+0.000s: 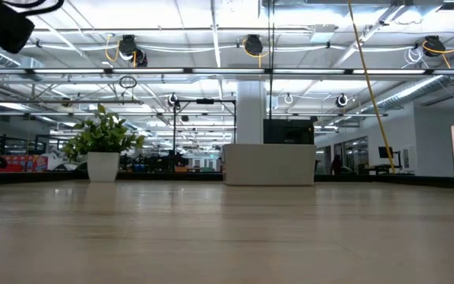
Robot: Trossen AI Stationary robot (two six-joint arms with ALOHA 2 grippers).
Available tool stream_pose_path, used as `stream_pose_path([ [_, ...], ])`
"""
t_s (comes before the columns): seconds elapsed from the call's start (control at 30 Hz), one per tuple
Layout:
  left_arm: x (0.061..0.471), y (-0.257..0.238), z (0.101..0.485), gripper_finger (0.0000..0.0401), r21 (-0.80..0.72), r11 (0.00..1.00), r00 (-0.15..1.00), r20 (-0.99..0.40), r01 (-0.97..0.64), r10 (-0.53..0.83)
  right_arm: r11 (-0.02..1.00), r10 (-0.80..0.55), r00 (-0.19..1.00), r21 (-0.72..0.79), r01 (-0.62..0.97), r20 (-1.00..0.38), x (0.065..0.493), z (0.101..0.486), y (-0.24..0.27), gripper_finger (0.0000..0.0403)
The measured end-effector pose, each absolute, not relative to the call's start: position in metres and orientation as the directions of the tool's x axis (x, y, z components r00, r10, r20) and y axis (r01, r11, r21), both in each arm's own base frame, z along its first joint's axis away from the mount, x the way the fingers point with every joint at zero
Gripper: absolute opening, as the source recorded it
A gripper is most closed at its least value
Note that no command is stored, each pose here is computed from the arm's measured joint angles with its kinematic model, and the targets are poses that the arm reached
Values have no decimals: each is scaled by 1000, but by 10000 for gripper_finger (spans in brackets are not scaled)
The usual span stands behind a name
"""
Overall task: Pick and place pill bottles into a basket
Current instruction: Put the white pill bottle into the gray container
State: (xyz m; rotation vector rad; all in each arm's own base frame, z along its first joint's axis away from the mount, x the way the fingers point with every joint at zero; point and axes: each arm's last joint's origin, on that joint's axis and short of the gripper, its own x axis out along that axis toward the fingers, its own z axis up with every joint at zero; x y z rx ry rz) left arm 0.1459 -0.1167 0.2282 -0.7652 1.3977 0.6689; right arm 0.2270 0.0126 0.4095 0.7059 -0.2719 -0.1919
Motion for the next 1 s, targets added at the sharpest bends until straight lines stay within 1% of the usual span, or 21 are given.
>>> stream_pose_path([
  [0.1, 149, -119, 223, 310, -120, 597, 101, -993, -793, -65, 746, -266, 947, 661, 83, 181, 227, 410, 13, 313],
  [0.2, 151, -120, 220, 310, -149, 597, 141, -988, -788, -60, 746, -268, 946, 661, 85, 181, 227, 410, 12, 313],
  [0.37, 146, -117, 210, 310, -105, 594, 94, -994, -797, -50, 745, -268, 946, 661, 85, 181, 227, 410, 12, 313],
  [0.5, 143, -115, 203, 310, -79, 595, 46, -996, -800, -70, 745, -268, 946, 662, 85, 180, 227, 409, 12, 313],
  [0.67, 145, -116, 203, 310, -107, 603, 86, -994, -791, -64, 745, -269, 946, 661, 86, 180, 227, 409, 12, 313],
  [0.77, 148, -117, 200, 310, -101, 595, 84, -995, -797, -56, 746, -289, 941, 658, 104, 179, 227, 409, 12, 313],
  [0.9, 151, -118, 195, 310, -109, 593, 87, -994, -798, -67, 752, -295, 939, 649, 113, 178, 227, 409, 12, 313],
  [1.0, 154, -121, 193, 310, -140, 593, 110, -990, -793, -86, 755, -295, 938, 647, 111, 183, 227, 410, 12, 313],
])
